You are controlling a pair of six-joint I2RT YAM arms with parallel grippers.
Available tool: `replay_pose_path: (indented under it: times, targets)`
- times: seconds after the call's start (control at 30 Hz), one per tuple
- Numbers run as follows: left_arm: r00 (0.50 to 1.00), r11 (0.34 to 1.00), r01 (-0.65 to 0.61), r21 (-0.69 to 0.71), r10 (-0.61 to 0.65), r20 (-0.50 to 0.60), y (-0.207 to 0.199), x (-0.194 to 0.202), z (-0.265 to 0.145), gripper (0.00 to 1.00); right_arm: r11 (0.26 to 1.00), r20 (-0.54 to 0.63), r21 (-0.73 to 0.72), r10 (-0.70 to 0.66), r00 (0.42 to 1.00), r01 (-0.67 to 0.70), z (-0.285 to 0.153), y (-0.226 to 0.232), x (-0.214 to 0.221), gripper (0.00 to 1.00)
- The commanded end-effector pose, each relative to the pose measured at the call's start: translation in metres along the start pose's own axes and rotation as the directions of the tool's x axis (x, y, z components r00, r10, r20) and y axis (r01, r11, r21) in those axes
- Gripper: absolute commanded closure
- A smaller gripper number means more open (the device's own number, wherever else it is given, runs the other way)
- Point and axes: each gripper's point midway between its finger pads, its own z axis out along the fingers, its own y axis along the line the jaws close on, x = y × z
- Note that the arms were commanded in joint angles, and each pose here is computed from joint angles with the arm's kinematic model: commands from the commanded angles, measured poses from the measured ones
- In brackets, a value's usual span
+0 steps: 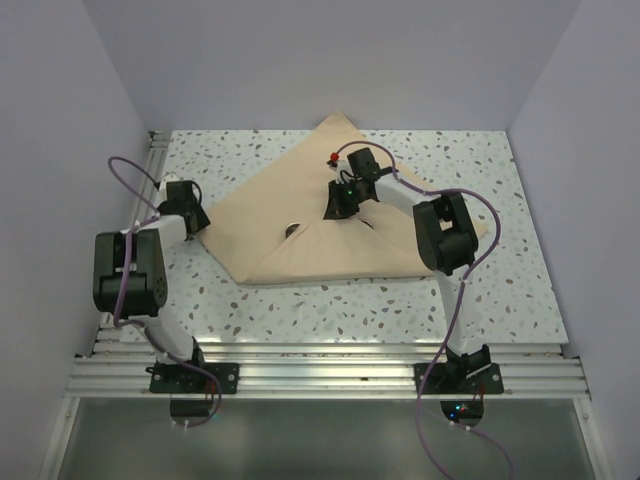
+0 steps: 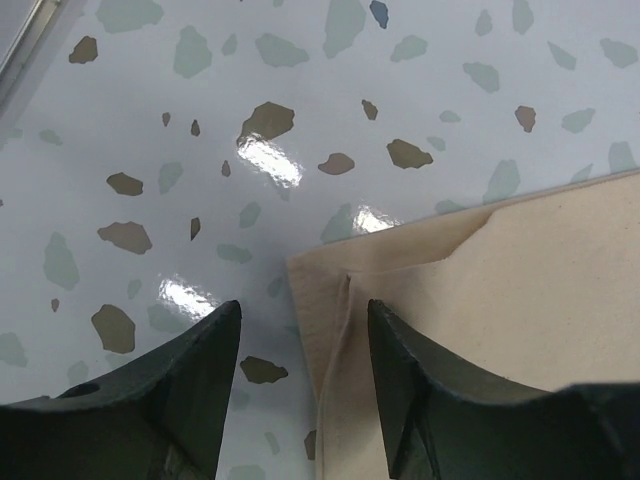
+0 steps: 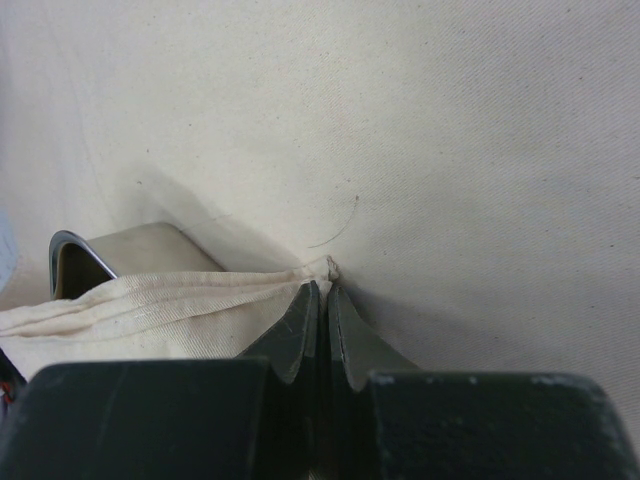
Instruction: Prepare the surgical pack
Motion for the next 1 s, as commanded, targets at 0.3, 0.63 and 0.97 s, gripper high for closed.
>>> replay_pose_path:
  times: [0.3, 0.63, 0.97]
  targets:
    - [0.971, 0.99, 0.129, 0.06, -0.139, 0.194, 0.015, -0.042, -0.036, 0.19, 0.998, -0.104, 0.06, 0.024, 0.994, -0.018, 0.004, -0.015, 0.035, 1.0]
    - [0.991, 0.973, 0.119, 0.198, -0.129, 0.038, -0.009, -0.017, -0.005, 0.39, 0.998, -0.105, 0.059, 0.023, 0.994, -0.017, 0.003, -0.016, 0.035, 1.0]
    - [0.992, 0.968, 0.122, 0.218, -0.117, -0.037, -0.018, -0.001, 0.012, 0.44, 0.998, -0.106, 0.06, 0.022, 0.994, -0.015, 0.003, -0.015, 0.035, 1.0]
